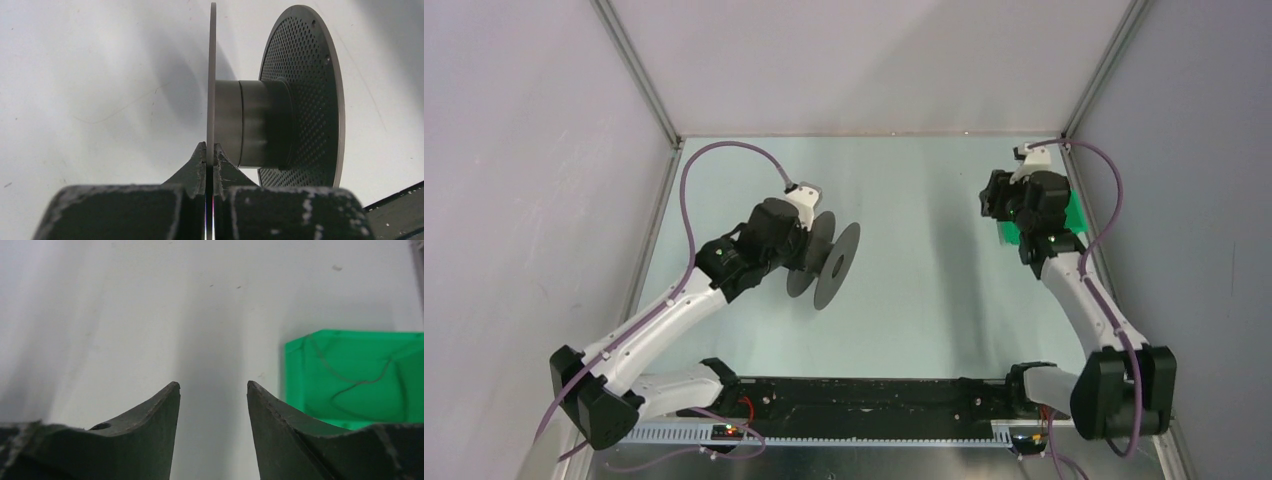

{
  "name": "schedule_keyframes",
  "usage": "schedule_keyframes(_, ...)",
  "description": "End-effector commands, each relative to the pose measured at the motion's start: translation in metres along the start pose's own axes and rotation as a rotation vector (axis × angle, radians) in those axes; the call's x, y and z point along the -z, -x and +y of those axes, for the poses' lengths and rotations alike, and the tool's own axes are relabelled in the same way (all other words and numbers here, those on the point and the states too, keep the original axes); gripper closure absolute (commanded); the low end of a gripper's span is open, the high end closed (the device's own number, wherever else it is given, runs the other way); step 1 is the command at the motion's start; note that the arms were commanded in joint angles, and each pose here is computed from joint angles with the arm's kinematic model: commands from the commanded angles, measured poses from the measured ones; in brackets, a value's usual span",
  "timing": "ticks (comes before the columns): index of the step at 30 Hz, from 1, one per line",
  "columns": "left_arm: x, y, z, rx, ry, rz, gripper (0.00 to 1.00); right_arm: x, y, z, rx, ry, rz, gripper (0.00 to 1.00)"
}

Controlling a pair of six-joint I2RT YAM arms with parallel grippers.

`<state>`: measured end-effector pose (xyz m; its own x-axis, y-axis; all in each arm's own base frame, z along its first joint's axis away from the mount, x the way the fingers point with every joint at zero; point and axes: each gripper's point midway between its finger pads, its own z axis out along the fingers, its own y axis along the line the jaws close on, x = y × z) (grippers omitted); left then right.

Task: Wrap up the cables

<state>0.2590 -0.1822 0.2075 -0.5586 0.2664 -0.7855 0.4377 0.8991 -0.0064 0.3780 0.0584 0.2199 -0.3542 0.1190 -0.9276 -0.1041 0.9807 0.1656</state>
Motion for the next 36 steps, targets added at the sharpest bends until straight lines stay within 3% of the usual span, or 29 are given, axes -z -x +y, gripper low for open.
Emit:
schedule_keyframes(1,0.011,0.025,0.010,0.037,0.052,-0.113,1.00,-0.027,0.044,-0.028,0.259,0.019,-0.097,0.43)
schedule_keyframes(4,0.003,0.020,0.000,0.035,0.002,-0.082,1.00,-0.054,0.034,-0.066,0.359,-0.036,-0.003,0.44)
schedule_keyframes(11,-0.011,0.009,-0.021,0.027,-0.099,-0.007,1.00,-0.085,0.031,-0.099,0.480,-0.070,0.046,0.40)
schedule_keyframes(16,-0.022,0.000,-0.030,0.019,-0.134,0.042,0.92,-0.109,0.006,-0.121,0.427,-0.041,0.138,0.48)
schedule_keyframes(20,-0.028,-0.003,-0.033,0.015,-0.142,0.065,0.90,-0.120,-0.011,-0.124,0.409,-0.007,0.189,0.50)
schedule_keyframes(27,-0.029,-0.003,-0.030,0.010,-0.127,0.065,0.76,-0.130,-0.025,-0.137,0.401,-0.024,0.253,0.54)
schedule_keyframes(31,-0.028,-0.003,-0.028,0.007,-0.118,0.063,0.69,-0.128,-0.025,-0.141,0.401,-0.041,0.260,0.65)
schedule_keyframes(36,-0.022,0.000,-0.030,0.010,-0.136,0.047,0.60,-0.111,-0.005,-0.150,0.421,-0.146,0.254,1.00)
